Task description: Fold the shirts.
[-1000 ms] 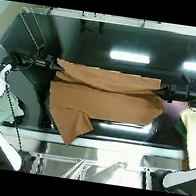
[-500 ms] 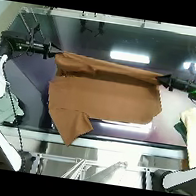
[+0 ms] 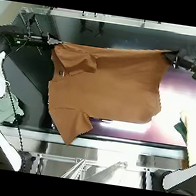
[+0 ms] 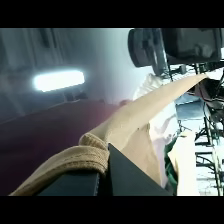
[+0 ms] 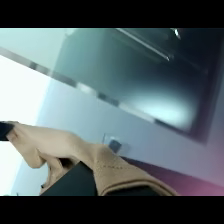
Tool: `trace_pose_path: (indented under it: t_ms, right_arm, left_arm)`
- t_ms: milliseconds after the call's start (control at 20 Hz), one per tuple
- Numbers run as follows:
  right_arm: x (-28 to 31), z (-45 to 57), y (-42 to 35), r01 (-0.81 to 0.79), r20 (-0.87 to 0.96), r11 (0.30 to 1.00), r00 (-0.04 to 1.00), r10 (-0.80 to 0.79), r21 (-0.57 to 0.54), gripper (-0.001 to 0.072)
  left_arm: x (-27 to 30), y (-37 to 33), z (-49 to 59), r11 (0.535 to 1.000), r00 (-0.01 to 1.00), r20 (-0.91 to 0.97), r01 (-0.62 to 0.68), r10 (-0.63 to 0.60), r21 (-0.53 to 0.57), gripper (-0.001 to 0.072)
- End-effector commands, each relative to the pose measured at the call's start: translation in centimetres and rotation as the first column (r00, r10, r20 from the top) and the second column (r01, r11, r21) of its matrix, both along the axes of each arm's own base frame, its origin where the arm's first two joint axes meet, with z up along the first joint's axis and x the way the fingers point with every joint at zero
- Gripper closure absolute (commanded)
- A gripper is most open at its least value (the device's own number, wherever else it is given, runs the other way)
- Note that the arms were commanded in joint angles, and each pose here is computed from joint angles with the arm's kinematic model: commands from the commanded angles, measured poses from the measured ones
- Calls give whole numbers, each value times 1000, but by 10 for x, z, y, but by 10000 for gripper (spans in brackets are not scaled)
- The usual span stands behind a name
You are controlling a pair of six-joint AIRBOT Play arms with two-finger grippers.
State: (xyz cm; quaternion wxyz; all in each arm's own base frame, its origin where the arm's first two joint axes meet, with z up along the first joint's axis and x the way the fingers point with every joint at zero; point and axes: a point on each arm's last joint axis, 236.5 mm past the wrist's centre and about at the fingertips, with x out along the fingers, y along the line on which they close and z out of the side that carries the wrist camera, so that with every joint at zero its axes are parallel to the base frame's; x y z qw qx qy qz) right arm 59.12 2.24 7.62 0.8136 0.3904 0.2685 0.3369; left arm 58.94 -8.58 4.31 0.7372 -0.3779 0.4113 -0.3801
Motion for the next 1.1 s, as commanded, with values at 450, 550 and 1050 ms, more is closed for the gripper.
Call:
trace_pose_path:
  t_ms: [450,550,1050]
  right_arm:
    - [-18,-86,23,-142,-174,986,972,155,86,697]
    - [-35,-91,18,-191,-215,977,955,207,91,696]
    - [-91,-156,15,-290,-498,956,824,271,40,697]
  left_arm:
    - [-10,4,-61,1000,994,-113,1,-2,-12,680]
    - [-21,9,-59,999,991,-129,36,-39,-30,680]
    - [-85,1,-134,965,900,-413,217,-140,145,681]
